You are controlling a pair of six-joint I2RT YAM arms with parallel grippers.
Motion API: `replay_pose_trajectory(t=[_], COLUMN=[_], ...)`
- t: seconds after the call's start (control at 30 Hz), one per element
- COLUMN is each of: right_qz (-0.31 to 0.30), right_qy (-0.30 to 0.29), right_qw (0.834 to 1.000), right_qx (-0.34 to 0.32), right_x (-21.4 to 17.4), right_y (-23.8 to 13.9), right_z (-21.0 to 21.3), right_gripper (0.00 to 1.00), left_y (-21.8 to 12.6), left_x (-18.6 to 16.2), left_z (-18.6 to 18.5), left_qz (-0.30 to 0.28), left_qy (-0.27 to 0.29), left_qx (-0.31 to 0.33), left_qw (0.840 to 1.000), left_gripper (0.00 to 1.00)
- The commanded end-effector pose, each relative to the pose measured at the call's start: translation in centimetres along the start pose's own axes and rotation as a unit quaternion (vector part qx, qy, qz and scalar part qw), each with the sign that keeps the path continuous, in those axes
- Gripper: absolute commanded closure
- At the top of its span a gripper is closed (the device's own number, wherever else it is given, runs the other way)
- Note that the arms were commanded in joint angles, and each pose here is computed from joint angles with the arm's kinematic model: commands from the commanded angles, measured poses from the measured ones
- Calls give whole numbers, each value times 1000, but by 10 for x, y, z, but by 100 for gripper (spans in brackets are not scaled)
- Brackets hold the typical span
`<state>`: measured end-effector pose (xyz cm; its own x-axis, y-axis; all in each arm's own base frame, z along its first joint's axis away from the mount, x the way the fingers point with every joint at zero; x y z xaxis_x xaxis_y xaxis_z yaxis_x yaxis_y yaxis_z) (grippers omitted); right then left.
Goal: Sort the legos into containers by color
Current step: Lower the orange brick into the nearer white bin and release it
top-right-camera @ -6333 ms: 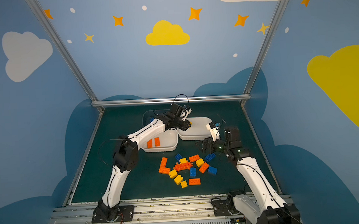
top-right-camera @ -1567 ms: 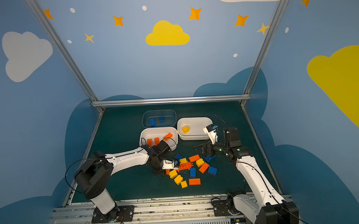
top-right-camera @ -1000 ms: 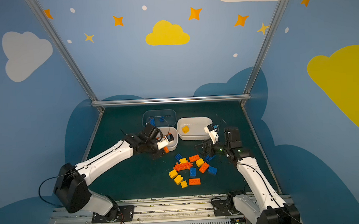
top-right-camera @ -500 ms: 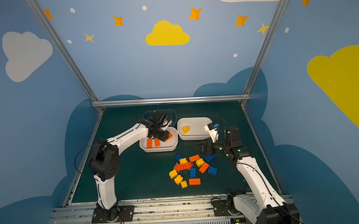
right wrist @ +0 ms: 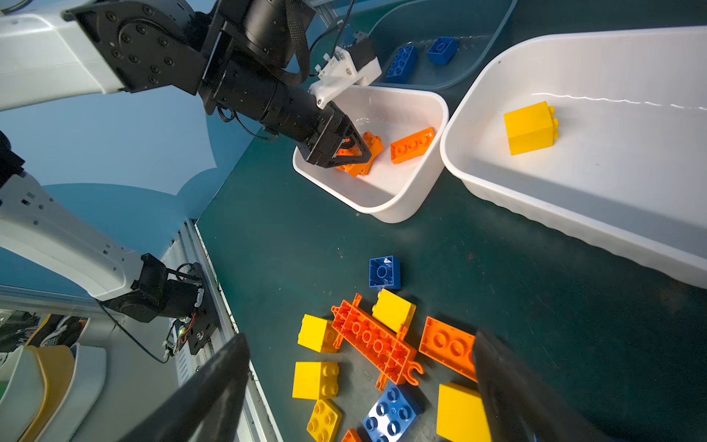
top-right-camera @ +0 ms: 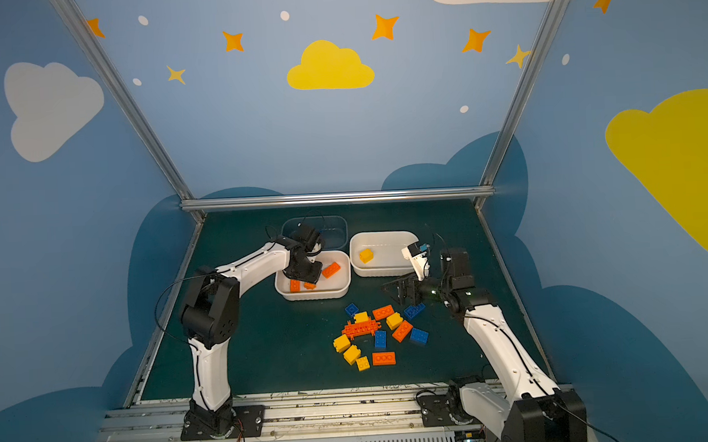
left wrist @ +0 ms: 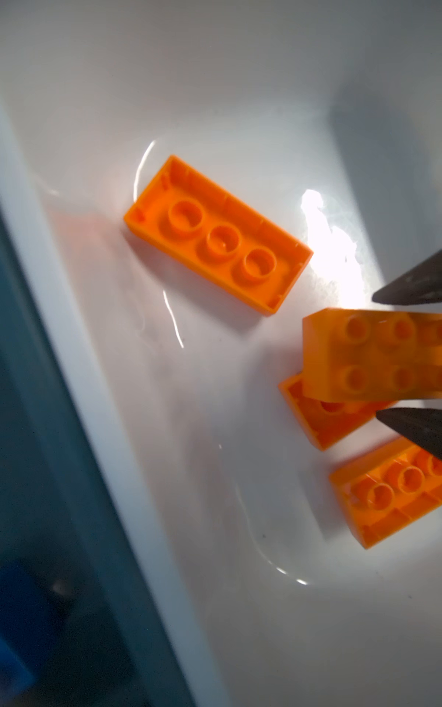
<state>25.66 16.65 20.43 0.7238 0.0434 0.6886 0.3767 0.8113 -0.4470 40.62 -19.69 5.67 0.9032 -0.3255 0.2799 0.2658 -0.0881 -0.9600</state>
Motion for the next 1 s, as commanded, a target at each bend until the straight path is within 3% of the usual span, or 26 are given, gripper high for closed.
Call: replay_pose_trajectory(t=[0.0, 0.23, 0.4, 0.53, 0.63, 0.97], right_qz=[-4, 2, -1, -2, 1, 4], right_qy=[-8, -5, -3, -3, -3, -4], right_qw=[1000, 1000, 1000, 1000, 1000, 1000], right_qx=[10, 10, 7, 8, 7, 10], right_x=[4, 0, -4, -6, -7, -5], right_y=[0, 0, 0, 0, 1, 3], right_z=[2, 3, 1, 1, 0, -2], right_gripper=[10, 10, 10, 10, 10, 10], left_y=[-13, -68, -82, -75, -69, -18], left_x=[1, 21, 8, -5, -9, -6], left_z=[3, -24, -48, -40, -24, -2], left_qz=[2, -50, -31, -16, -15, 11], left_qy=[-8, -45, -79, -79, -67, -22], left_qx=[-4, -98, -199, -177, -125, -49], left_qw=[1000, 993, 976, 981, 990, 999], left_gripper=[46, 42, 37, 36, 35, 34])
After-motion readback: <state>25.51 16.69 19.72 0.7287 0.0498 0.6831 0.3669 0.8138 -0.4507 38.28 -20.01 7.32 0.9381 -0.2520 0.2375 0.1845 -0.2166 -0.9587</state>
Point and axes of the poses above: each gripper's point midway between its finger pads, its own y axis out along the fingers, its own z axis along the line the jaws close on, x = y × z, the point moved 1 cm from there along -y, back along the fingers, and after that the axes turned 4 degrees about y, right-handed, at the moved point
